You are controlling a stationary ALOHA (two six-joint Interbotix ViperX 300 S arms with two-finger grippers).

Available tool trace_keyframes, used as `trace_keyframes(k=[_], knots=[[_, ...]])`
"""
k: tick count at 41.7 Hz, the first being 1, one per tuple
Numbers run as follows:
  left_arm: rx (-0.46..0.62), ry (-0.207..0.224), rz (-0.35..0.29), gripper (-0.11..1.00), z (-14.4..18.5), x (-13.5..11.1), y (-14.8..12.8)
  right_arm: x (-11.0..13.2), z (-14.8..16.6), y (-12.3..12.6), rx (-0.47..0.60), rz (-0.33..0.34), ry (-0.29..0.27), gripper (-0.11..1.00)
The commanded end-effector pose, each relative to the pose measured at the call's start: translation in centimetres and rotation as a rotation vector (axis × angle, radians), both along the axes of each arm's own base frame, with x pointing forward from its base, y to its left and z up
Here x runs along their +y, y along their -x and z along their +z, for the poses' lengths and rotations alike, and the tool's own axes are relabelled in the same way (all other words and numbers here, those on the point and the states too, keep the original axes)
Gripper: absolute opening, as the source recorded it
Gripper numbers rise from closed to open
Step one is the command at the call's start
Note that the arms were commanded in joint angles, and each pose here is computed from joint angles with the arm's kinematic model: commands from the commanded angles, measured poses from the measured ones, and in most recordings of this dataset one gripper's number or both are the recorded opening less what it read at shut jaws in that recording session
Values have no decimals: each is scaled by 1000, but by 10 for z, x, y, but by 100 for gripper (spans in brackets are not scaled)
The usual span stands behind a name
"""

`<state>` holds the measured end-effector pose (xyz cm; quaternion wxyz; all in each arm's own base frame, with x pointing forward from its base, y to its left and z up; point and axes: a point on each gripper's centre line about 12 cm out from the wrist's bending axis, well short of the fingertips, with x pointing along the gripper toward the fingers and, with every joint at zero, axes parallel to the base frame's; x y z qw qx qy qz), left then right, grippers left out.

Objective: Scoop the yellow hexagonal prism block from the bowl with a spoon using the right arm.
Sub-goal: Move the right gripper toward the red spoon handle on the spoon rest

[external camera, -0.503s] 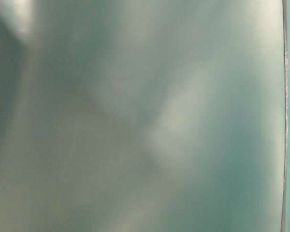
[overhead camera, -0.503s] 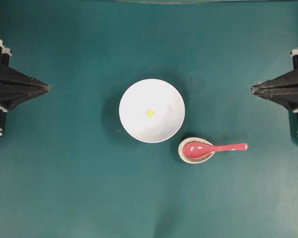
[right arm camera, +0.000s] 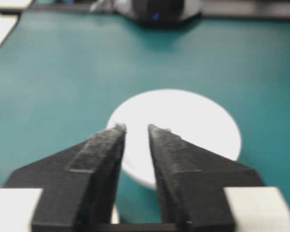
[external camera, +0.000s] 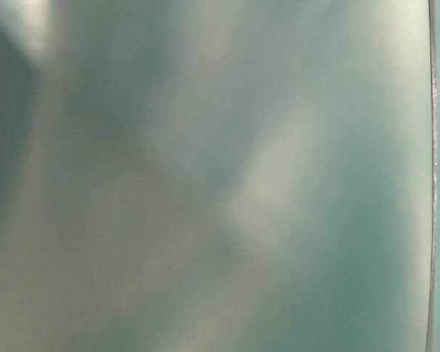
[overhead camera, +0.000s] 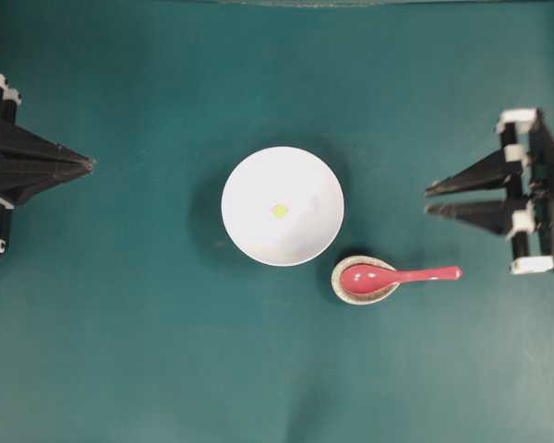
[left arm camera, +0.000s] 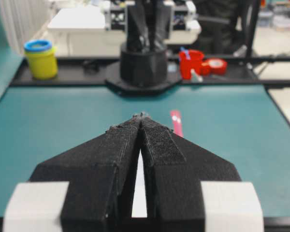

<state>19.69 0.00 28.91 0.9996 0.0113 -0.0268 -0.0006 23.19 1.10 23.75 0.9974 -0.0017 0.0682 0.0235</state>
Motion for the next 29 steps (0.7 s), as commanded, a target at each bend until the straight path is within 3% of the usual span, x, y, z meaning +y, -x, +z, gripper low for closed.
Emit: trace_keyframes(k=[1,9,29], knots=[[-18,-3,3,1,9,1,-2,6,-5,-7,8,24,-1,38],[-6,-5,3,1,7,1,-2,11,-27,-13,35,28,-34,46],[-8,-5,14,1,8,3,-2,28,-72,-11,41,27,-114,47]])
